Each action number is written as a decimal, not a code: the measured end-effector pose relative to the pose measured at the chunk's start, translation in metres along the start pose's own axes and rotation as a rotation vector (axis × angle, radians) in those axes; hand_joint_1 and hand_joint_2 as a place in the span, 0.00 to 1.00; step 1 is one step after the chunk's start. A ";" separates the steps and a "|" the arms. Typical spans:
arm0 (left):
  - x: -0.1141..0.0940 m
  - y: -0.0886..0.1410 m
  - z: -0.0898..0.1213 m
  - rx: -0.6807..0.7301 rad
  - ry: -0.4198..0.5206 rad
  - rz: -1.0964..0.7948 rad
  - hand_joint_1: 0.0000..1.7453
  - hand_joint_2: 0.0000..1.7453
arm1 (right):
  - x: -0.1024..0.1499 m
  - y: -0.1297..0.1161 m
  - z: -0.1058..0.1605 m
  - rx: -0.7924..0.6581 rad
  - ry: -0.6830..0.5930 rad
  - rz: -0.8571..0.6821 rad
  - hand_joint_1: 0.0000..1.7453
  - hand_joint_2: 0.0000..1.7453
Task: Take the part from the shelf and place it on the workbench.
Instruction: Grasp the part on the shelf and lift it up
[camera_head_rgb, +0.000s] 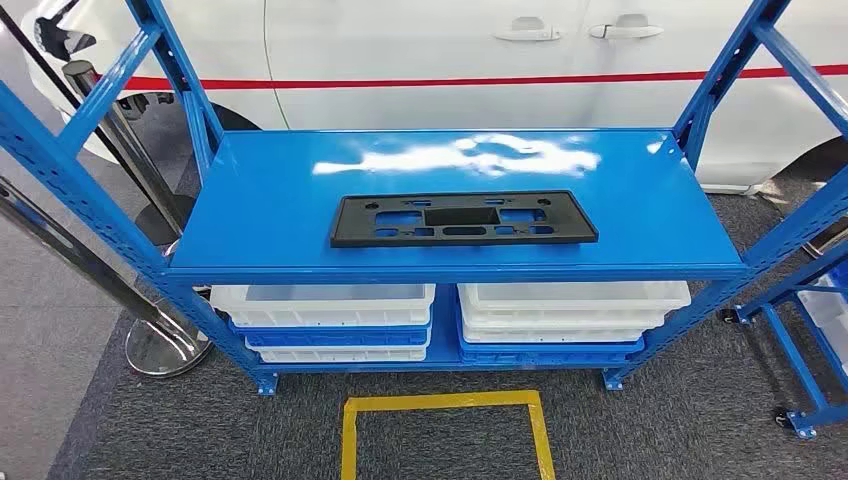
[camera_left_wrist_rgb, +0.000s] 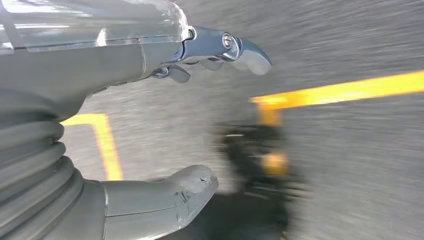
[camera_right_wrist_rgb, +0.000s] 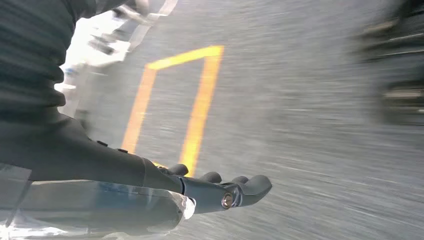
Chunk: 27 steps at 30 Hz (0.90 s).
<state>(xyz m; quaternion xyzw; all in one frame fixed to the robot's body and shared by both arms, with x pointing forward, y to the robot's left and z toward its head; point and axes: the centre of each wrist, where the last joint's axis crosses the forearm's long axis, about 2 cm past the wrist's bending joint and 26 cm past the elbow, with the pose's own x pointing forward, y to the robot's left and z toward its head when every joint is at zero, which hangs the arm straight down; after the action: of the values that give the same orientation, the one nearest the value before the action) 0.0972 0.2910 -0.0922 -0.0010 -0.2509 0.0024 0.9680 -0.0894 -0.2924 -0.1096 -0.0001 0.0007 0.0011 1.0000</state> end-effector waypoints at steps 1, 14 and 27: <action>0.008 0.000 -0.002 0.000 -0.021 0.000 0.00 1.00 | -0.007 0.000 0.001 0.000 0.019 0.000 0.00 1.00; -0.011 -0.001 0.004 -0.002 0.017 0.002 0.00 1.00 | 0.006 -0.002 -0.001 -0.003 -0.008 0.001 0.00 1.00; -0.216 0.002 0.112 0.009 0.644 -0.003 0.00 1.00 | 0.246 -0.007 0.039 -0.026 -0.673 -0.015 0.00 1.00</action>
<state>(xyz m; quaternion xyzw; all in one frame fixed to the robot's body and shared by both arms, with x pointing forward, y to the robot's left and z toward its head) -0.1463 0.2923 -0.0995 0.0030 0.0684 0.0017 0.9976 0.1568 -0.2990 -0.0713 -0.0127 -0.3296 -0.0064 0.9440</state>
